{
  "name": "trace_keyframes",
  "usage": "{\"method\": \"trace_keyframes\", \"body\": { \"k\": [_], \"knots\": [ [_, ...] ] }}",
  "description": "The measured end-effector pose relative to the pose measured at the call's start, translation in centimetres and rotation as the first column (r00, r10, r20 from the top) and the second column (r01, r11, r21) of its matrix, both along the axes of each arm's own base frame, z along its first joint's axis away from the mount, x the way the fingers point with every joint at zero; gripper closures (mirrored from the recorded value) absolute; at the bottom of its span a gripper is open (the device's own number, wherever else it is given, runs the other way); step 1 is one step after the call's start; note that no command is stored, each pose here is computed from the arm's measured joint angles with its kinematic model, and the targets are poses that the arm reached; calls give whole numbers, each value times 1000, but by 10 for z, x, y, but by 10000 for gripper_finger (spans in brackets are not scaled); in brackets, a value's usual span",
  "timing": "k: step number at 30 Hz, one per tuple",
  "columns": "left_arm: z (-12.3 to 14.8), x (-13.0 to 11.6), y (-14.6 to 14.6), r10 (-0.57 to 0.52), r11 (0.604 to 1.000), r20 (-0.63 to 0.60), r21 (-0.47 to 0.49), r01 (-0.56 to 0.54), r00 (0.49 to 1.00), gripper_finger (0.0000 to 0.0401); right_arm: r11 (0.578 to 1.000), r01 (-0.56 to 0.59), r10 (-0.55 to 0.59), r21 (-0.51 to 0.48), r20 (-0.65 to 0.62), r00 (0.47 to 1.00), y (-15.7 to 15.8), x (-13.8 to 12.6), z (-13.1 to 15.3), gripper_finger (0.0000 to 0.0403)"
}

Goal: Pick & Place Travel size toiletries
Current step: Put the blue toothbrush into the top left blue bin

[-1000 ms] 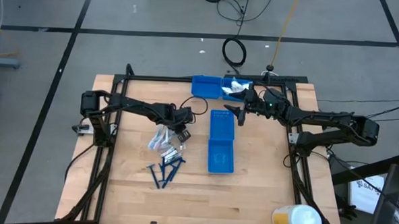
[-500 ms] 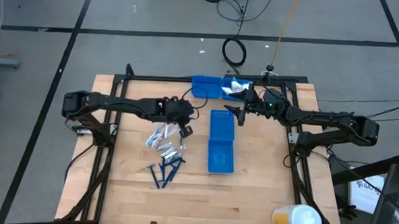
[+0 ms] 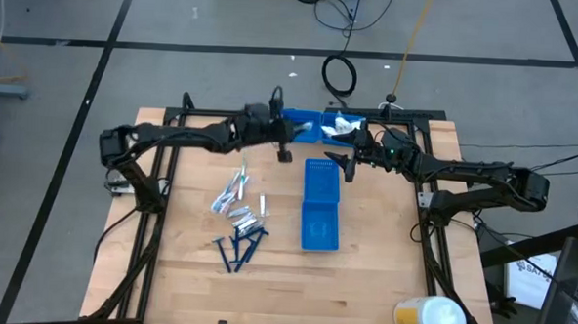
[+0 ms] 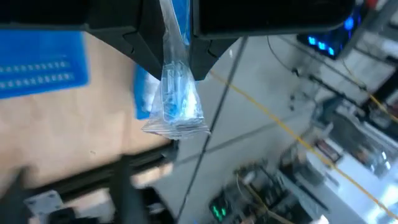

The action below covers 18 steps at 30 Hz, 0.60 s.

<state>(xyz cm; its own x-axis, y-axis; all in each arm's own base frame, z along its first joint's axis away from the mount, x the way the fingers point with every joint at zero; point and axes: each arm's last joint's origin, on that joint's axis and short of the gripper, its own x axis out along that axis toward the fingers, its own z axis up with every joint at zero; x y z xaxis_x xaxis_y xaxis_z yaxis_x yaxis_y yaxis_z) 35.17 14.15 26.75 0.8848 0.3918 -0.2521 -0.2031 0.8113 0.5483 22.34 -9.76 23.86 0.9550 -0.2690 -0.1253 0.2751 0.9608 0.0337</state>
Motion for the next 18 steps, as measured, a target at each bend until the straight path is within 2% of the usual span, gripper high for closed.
{"method": "trace_keyframes", "body": {
  "k": [4, 9, 18],
  "knots": [
    [-16, 3, 32, -29, 999, 66, 30, 28, 997, 369, 1000, 0, 0, 0, 0, 1000, 0, 0, 0, 136],
    [-43, 7, 58, 17, 1000, 87, 20, -19, 996, 366, 1000, 0, 0, -4, -1, 1000, 0, 0, 0, 136],
    [-75, 12, 70, 42, 999, 51, -9, -41, 998, 365, 1000, 1, -1, -11, -3, 1000, 0, 0, 0, 136]
  ]
}}
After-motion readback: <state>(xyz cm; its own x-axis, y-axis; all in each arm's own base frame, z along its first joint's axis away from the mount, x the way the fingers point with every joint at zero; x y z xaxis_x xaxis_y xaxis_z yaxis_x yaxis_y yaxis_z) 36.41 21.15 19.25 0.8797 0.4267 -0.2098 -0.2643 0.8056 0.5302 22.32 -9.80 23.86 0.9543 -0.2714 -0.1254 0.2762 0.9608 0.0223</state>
